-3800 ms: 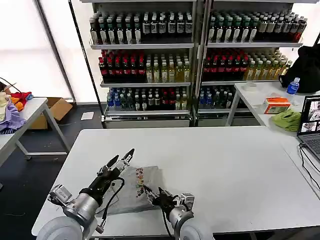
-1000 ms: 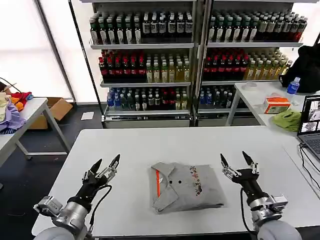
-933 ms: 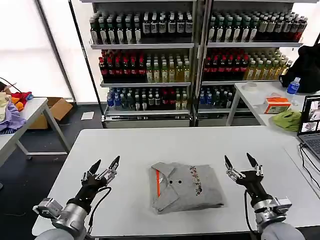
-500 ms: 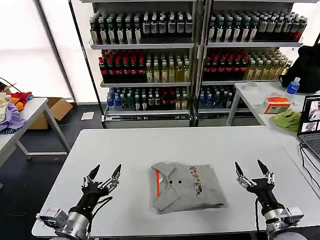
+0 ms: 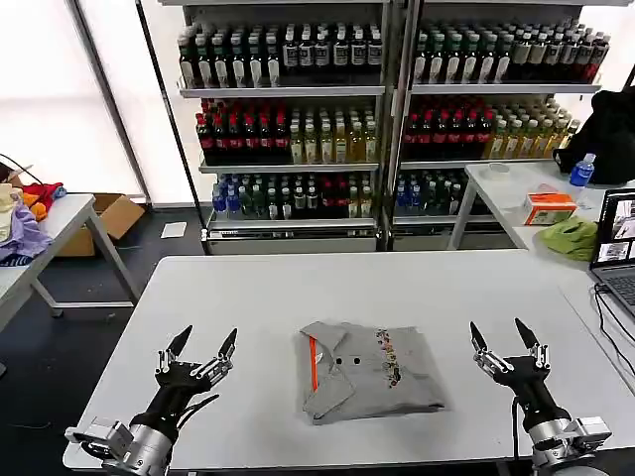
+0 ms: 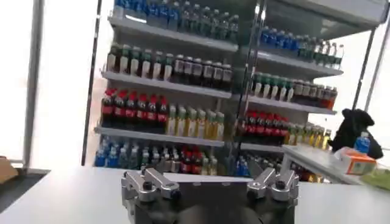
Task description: Fold and organize the clothes.
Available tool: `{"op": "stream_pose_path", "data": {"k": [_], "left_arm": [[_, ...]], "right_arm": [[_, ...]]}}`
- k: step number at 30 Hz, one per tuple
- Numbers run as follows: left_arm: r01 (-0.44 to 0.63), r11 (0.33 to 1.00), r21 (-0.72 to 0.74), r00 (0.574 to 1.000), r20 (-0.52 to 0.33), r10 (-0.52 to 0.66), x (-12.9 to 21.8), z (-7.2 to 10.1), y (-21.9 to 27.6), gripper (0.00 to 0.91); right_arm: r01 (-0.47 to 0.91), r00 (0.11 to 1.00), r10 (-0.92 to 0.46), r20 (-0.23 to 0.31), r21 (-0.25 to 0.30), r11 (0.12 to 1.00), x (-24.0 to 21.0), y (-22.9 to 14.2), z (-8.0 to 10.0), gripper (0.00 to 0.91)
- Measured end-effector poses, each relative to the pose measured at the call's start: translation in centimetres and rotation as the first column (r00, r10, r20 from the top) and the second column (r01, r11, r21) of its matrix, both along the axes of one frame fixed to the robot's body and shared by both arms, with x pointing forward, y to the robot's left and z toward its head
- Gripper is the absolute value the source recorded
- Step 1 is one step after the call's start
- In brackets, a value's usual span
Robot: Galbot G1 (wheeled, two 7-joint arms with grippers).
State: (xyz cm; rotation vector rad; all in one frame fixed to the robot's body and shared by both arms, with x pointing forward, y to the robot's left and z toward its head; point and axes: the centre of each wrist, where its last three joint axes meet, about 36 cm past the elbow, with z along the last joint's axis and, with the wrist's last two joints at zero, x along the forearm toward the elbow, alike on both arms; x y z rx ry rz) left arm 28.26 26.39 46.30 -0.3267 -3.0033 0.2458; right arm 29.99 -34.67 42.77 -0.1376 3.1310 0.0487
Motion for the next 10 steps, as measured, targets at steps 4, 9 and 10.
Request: {"op": "stream_pose_path", "data": {"k": [4, 9, 10], "left_arm": [[0.011, 1.000, 0.014, 1.000, -0.002, -0.011, -0.37, 0.17, 0.08, 0.907], [0.011, 1.000, 0.026, 1.000, -0.004, -0.011, -0.62, 0.13, 0.38, 0.907], [0.008, 1.000, 0.027, 1.000, -0.004, -0.008, -0.70, 0.13, 0.47, 0.907]], "right_arm": [[-0.005, 1.000, 0.004, 0.002, 0.004, 1.000, -0.15, 0.25, 0.28, 0.907], [-0.003, 1.000, 0.003, -0.002, 0.005, 1.000, -0.52, 0.13, 0.25, 0.907], [-0.004, 1.000, 0.004, -0.003, 0.004, 1.000, -0.59, 0.11, 0.21, 0.907]]}}
